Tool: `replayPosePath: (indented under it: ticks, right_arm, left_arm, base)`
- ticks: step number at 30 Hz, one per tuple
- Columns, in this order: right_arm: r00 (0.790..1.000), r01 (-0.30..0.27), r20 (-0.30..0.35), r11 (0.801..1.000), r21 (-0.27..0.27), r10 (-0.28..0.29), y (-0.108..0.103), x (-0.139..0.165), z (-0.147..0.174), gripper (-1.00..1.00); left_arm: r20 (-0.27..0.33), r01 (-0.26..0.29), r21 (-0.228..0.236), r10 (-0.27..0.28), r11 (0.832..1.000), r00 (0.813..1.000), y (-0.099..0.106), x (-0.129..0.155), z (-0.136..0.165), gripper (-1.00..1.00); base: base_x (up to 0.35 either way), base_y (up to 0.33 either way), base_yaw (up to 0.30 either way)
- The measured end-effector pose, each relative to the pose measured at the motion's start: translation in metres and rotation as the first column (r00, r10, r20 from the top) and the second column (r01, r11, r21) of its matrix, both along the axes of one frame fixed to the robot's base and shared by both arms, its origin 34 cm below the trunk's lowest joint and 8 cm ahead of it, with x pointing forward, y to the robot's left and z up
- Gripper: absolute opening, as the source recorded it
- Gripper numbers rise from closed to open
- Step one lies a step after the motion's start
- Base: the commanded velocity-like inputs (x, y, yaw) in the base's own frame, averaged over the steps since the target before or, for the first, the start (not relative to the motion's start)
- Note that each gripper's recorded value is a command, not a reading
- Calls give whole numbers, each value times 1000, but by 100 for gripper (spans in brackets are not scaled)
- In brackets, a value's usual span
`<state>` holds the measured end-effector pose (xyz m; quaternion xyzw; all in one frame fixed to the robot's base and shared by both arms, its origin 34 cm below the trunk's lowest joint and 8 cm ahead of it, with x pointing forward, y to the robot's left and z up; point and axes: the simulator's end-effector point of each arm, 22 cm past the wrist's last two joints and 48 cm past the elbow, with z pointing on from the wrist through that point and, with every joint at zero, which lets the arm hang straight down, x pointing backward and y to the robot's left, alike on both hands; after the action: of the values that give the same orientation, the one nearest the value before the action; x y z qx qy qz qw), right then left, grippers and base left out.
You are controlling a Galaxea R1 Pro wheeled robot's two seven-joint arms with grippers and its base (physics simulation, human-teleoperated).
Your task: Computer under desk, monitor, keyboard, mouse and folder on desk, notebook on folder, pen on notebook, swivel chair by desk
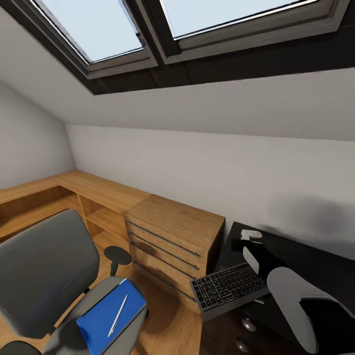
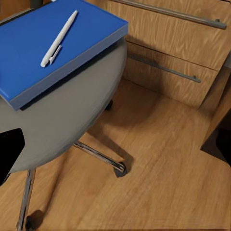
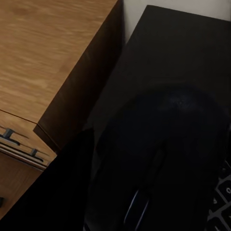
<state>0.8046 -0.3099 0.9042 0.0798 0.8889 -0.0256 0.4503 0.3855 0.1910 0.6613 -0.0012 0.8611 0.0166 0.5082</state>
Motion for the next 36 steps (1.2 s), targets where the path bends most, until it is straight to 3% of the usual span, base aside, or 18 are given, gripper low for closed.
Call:
replayPosePath:
  ticks: [21,31,36]
  right_arm:
    - [1000,-8,-25,1000,4,8,2,-2,-1,-100]
    - [1000,-10,-4,1000,17,10,5,7,20,-100]
    - [999,-29,-40,999,34,31,19,7,28,-100]
  left_arm:
    - [-3,0,2,0,1000,1000,1,0,-1,100]
    - [-6,1,3,-1,1000,1000,2,-1,-1,100]
    - [-6,2,3,-2,1000,1000,2,-1,-2,100]
  base:
    - [88,-13,0]
    - [2,0,0]
    - [0,0,0]
